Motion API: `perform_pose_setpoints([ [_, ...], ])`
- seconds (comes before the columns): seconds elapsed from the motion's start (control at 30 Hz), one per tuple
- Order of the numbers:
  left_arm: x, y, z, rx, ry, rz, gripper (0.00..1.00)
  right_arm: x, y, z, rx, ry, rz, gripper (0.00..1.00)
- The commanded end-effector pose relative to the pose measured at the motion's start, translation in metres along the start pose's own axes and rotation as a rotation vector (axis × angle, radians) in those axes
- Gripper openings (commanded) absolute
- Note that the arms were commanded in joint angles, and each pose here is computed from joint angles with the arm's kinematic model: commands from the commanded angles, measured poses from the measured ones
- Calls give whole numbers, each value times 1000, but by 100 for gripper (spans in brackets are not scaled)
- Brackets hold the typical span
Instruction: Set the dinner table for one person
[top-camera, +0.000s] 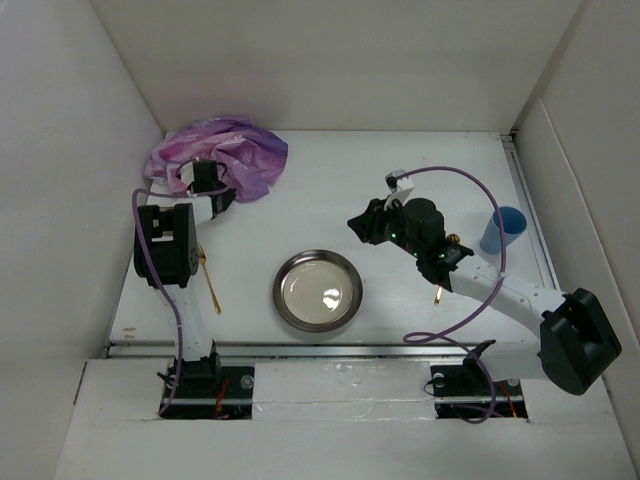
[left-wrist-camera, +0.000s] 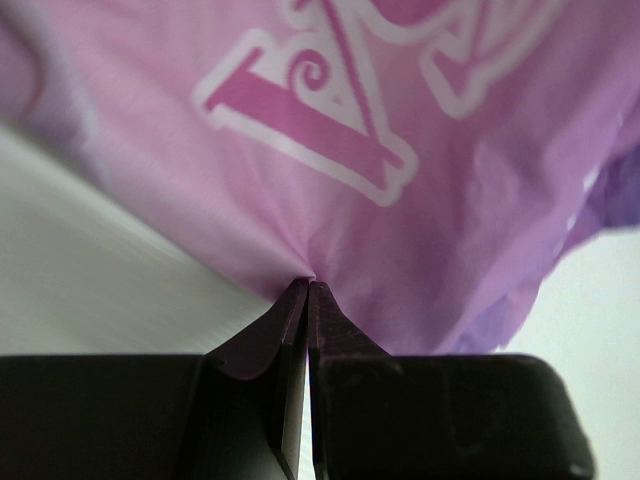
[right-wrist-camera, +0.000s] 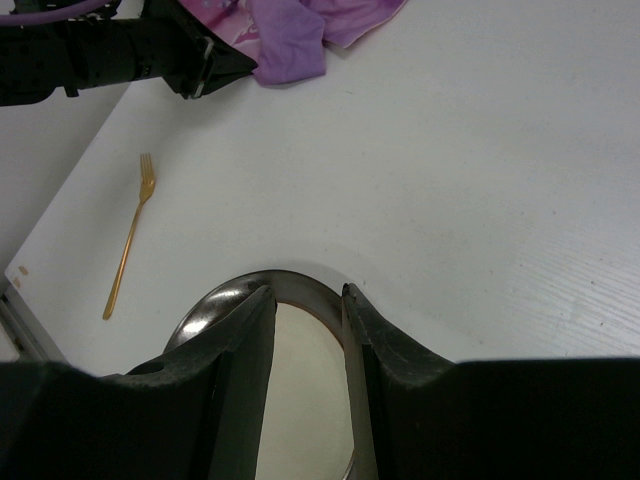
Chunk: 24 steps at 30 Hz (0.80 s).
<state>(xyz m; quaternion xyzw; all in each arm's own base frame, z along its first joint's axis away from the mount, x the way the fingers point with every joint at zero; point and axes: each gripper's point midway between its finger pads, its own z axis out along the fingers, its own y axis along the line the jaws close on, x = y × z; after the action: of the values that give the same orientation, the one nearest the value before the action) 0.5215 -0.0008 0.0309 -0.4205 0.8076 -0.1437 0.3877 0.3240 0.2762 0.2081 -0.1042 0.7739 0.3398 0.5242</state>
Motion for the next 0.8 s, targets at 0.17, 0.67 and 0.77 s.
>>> perform_pose_setpoints([
  [0.17, 100, -155, -43, 348, 179, 203, 0, -25, -2, 3, 42, -67, -11, 0],
  [0.67, 155, -189, -115, 486, 165, 383, 50, -15, -109, 36, 261, -3, 214, 59],
  [0.77, 103, -180, -160, 482, -66, 315, 47, -25, -107, 57, 221, 11, 238, 59],
])
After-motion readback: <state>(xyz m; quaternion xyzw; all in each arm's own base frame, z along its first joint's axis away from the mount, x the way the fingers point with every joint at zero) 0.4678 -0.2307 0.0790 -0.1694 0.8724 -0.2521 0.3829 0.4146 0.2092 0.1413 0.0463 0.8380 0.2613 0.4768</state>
